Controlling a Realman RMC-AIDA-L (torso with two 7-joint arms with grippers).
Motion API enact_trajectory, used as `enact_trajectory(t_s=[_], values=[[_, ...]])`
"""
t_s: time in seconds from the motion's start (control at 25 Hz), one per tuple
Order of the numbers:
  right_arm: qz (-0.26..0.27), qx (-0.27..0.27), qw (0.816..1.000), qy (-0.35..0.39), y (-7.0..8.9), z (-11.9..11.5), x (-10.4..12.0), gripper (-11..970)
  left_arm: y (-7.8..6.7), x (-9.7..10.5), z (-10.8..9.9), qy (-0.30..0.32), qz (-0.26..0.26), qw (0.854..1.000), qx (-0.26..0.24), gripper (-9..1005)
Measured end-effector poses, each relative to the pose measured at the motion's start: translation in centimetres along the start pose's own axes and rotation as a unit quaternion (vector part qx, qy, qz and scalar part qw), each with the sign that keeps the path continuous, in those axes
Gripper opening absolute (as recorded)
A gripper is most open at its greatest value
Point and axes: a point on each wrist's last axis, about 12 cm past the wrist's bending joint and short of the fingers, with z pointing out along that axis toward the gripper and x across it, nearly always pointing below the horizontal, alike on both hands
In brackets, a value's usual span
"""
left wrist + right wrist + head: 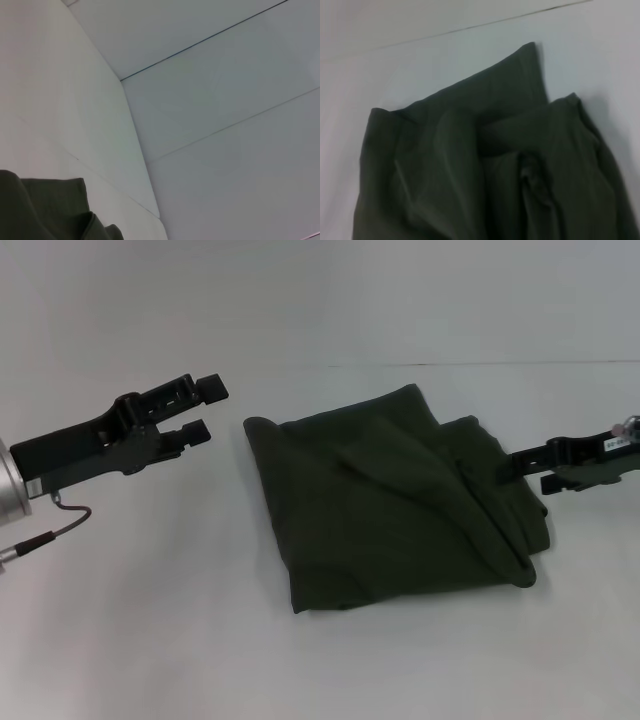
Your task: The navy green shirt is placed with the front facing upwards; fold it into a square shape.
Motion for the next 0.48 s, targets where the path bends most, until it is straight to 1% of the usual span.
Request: enact_trajectory(t_s=[0.2, 0.48], values=[[-0.006, -0.014, 1.0, 0.0, 1.1, 1.7, 0.5, 936, 0.1, 0.1, 0.0, -0.004, -0.001, 1.0, 0.0, 951], [-0.012, -0.01, 1.0, 0.002, 1.7, 3.0, 1.0, 936, 0.1, 0.1, 0.2, -0.005, -0.002, 1.0, 0.001, 951]])
